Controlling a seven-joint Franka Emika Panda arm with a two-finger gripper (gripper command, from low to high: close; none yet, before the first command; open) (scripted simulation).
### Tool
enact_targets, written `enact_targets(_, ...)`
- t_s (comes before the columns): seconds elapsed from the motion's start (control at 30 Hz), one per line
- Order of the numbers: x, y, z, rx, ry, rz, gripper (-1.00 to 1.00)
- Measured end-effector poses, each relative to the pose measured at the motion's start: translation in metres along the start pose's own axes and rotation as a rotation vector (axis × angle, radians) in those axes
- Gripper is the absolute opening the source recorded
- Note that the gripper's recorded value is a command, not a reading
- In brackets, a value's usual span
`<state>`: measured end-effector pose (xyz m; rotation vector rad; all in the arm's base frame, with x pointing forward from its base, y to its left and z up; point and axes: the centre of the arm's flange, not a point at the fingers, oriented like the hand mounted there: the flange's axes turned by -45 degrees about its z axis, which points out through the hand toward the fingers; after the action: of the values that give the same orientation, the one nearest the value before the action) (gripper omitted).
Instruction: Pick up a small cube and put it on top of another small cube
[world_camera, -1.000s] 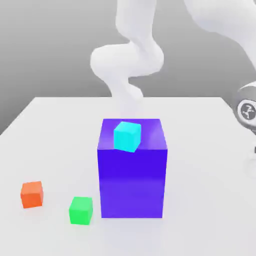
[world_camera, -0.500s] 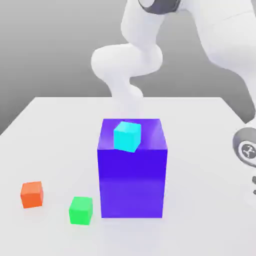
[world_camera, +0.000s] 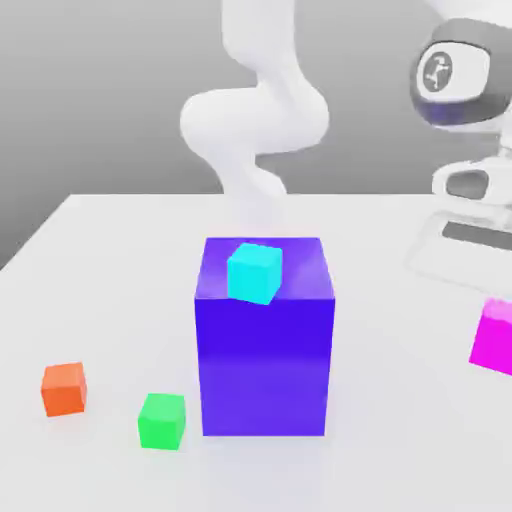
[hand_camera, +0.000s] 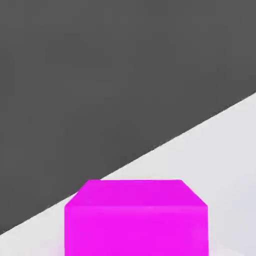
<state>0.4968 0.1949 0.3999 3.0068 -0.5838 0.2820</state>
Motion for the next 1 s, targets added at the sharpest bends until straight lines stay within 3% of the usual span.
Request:
enact_targets(0.47,0.042,0.180,-0.067,-0.040,0.028,-0.565,-1.00)
enact_targets(1.0,0.035,0.340,0.010,0.017,-0.074,-1.241,-1.00)
